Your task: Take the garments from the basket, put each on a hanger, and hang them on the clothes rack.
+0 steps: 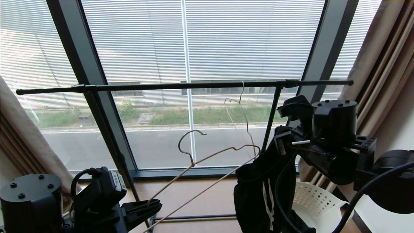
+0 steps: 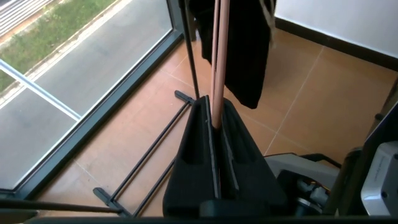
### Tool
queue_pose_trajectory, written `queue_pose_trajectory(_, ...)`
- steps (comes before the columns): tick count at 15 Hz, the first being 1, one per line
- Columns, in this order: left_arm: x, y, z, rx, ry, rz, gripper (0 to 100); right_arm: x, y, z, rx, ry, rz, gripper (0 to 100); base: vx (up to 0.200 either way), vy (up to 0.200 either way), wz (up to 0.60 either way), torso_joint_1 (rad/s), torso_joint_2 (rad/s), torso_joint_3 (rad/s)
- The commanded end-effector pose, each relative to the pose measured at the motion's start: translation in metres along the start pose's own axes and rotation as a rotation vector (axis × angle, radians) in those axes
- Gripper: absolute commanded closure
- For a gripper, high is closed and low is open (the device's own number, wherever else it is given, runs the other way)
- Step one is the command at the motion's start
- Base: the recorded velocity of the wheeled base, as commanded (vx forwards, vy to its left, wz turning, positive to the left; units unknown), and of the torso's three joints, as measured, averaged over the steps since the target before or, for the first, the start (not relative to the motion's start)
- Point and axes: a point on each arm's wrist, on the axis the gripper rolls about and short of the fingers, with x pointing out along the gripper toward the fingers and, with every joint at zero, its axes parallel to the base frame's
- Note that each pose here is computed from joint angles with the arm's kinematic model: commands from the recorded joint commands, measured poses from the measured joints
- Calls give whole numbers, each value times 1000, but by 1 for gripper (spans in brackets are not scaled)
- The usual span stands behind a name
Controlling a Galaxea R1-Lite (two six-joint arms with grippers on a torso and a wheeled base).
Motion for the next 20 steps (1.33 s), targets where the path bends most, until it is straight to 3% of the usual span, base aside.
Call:
queue_pose_trajectory(1, 4, -4, 2, 10, -1, -26, 100, 3, 2, -1, -2, 6, -3, 100, 0, 0, 0, 0, 0, 0)
queue_pose_trajectory(7, 11, -5, 2, 13, 12, -50, 100, 6, 3, -1, 11, 8, -3, 100, 0, 0, 0, 0, 0, 0)
queue_pose_trajectory(12, 8, -6, 0, 12, 6, -42, 100, 17, -7, 0, 29, 16, -50, 100, 0, 0, 0, 0, 0, 0)
queue_pose_trajectory(20, 21, -4, 6, 21, 2, -62, 100, 12, -1, 1, 40, 10, -41, 100, 0, 0, 0, 0, 0, 0)
